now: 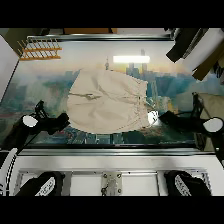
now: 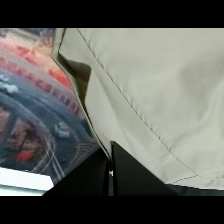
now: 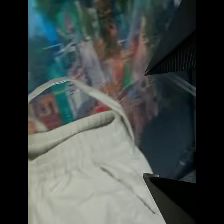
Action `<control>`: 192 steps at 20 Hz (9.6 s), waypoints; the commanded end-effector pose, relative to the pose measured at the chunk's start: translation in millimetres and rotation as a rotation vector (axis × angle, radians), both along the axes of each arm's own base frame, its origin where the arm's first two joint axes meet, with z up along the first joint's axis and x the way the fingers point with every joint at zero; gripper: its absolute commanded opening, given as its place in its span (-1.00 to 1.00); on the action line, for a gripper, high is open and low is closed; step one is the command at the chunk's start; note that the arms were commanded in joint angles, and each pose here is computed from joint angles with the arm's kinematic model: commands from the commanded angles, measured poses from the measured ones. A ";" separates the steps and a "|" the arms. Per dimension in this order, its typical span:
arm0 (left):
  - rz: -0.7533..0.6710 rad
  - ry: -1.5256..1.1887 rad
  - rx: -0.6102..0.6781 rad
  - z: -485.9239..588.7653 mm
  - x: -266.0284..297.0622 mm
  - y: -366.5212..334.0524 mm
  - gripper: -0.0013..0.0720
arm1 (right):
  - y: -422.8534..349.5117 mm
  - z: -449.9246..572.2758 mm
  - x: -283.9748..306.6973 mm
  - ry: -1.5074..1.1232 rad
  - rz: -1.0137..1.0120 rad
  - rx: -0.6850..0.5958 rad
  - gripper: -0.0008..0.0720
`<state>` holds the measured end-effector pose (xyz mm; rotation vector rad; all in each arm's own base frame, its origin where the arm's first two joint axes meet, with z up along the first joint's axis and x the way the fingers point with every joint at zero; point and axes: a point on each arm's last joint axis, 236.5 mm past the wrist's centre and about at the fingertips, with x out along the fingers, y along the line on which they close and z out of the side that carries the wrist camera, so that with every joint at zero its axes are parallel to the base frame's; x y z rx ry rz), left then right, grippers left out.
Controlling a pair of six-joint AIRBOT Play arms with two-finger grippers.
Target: Fold the clothes and pants, and hang the long-sleeved shirts on hangers.
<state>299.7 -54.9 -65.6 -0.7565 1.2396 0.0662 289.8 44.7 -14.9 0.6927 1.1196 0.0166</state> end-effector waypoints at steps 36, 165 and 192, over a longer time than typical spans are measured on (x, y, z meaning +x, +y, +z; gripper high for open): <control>-0.042 -1.370 0.232 557.1 -37.5 -5.7 -0.96 | 86.1 385.3 22.9 -0.946 0.263 -0.031 -0.93; -0.564 -0.362 -0.086 149.8 -5.4 -189.0 -0.96 | -334.5 133.8 -62.5 0.049 -0.792 -0.385 -0.93; -0.594 -0.352 -0.077 147.0 -10.3 -188.7 -0.96 | -272.9 156.7 -34.3 -0.219 -0.544 -0.557 0.93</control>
